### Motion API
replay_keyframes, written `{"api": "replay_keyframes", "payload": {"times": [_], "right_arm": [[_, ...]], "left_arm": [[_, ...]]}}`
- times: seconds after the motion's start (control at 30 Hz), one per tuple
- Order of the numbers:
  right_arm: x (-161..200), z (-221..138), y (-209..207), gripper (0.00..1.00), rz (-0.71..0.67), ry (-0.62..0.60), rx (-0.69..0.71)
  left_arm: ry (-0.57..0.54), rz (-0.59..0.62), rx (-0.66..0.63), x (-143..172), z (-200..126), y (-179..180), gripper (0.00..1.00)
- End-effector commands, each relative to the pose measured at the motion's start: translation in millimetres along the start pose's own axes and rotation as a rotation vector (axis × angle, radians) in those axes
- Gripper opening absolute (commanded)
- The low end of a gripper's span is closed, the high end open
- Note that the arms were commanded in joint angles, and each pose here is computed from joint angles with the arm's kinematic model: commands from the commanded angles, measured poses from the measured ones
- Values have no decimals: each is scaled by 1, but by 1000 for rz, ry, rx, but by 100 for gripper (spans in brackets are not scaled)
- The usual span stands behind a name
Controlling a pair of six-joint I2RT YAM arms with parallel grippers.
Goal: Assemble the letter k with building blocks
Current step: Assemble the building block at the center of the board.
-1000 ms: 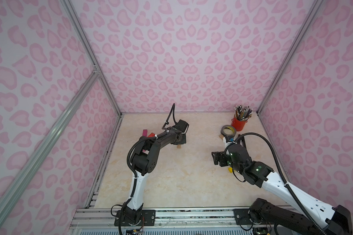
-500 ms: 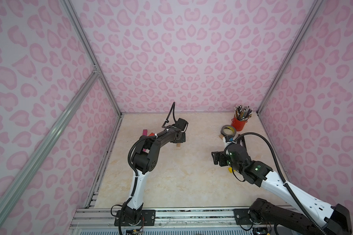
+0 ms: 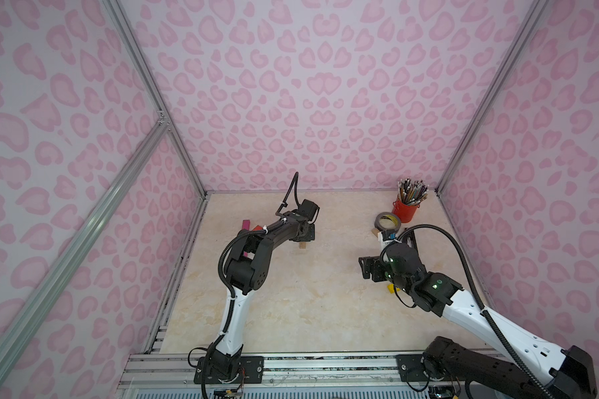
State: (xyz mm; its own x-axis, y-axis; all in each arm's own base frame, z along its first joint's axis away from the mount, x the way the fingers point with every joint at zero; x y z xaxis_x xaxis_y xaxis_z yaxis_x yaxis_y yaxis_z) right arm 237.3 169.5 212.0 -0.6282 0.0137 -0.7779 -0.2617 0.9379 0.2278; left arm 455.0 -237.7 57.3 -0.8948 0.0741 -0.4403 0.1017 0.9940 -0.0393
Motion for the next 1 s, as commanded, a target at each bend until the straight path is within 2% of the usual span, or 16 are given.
{"api": "replay_keyframes", "payload": {"times": [0.0, 0.33, 0.73, 0.97], "right_arm": [[-2, 0, 1, 93, 9, -13, -6], [0, 1, 1, 93, 11, -7, -4], [-1, 2, 1, 94, 13, -6, -7], [-1, 1, 1, 94, 14, -4, -8]], "left_arm": [[46, 4, -29, 10, 4, 6, 25], [51, -5, -38, 12, 5, 9, 27], [50, -12, -36, 10, 5, 10, 35], [42, -11, -19, 7, 2, 8, 36]]}}
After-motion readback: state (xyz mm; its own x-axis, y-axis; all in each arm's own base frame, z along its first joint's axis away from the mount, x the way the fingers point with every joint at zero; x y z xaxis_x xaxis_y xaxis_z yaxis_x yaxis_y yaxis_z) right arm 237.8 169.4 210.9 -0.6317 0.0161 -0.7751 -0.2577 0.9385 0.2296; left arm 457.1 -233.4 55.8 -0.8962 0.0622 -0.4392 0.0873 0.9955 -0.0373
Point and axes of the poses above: each gripper's point midway between its finger pads, its own z axis out along the fingers, its own y axis along the line the jaws close on, x = y × z, the point moved 4 cm from there along -z, back along the fingers, and after that the axes turned 2 degrees about z, right-handed, at the moved point
